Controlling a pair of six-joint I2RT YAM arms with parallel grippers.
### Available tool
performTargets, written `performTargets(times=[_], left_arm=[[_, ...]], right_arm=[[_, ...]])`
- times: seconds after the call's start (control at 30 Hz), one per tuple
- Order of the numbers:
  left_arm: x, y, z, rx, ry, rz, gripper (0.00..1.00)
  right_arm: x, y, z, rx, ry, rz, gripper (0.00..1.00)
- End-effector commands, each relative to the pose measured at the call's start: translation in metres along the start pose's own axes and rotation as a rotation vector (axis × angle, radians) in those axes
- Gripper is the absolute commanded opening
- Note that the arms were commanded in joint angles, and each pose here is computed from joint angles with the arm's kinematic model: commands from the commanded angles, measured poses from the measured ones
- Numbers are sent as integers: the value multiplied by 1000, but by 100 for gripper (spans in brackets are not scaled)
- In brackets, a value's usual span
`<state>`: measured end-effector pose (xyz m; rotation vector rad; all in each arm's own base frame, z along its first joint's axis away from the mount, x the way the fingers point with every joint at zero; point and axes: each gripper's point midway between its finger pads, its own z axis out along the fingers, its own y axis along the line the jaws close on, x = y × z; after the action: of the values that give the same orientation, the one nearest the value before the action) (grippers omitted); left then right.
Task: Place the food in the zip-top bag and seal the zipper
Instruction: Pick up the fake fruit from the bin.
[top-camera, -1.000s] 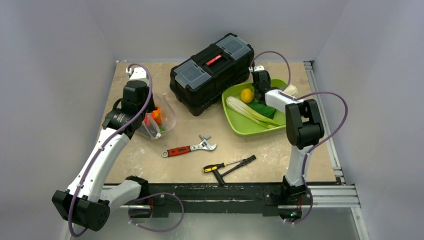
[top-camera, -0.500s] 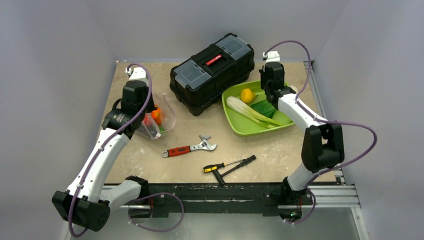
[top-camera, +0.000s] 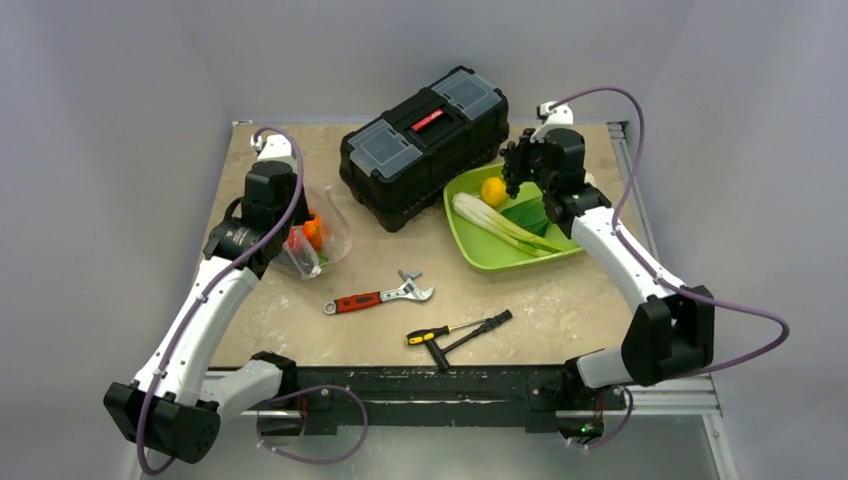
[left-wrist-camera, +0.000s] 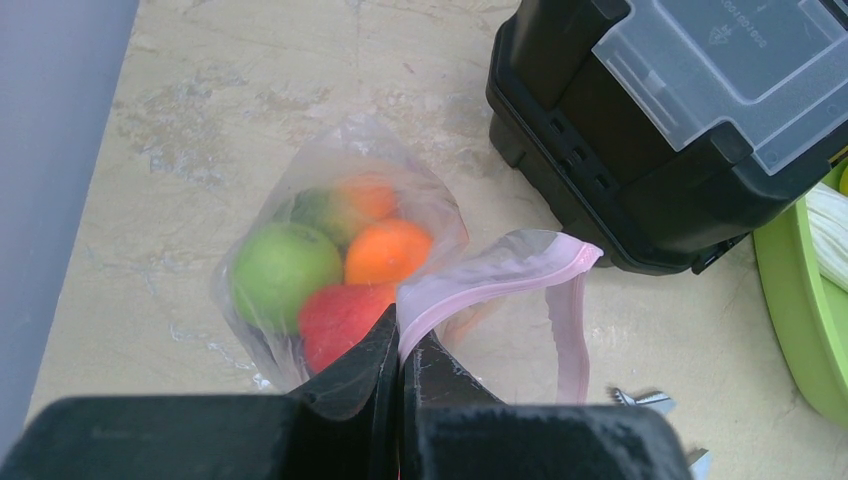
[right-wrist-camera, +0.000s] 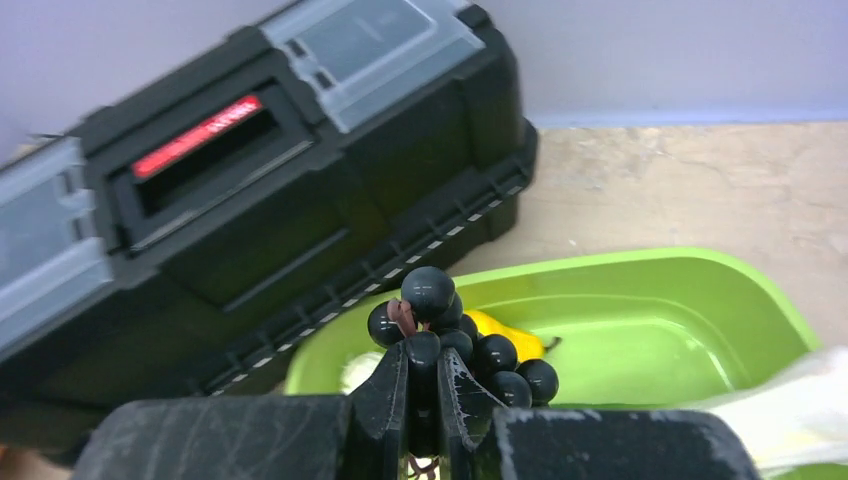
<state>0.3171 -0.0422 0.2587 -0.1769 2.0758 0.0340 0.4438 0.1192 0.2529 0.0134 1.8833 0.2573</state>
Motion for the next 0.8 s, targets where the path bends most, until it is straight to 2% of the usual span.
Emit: performTargets(times=[0.0, 0.43, 0.77], left_arm=[[-28, 2, -12, 5, -86, -44, 0], [-30, 4, -16, -1, -102, -44, 0], [-32, 4, -18, 5, -109, -41, 0]], right_arm=[[-35, 40, -28, -148, -92, 72, 0], [-67, 131, -99, -492, -209, 167, 0], [-62, 250, -149, -937, -204, 287, 0]])
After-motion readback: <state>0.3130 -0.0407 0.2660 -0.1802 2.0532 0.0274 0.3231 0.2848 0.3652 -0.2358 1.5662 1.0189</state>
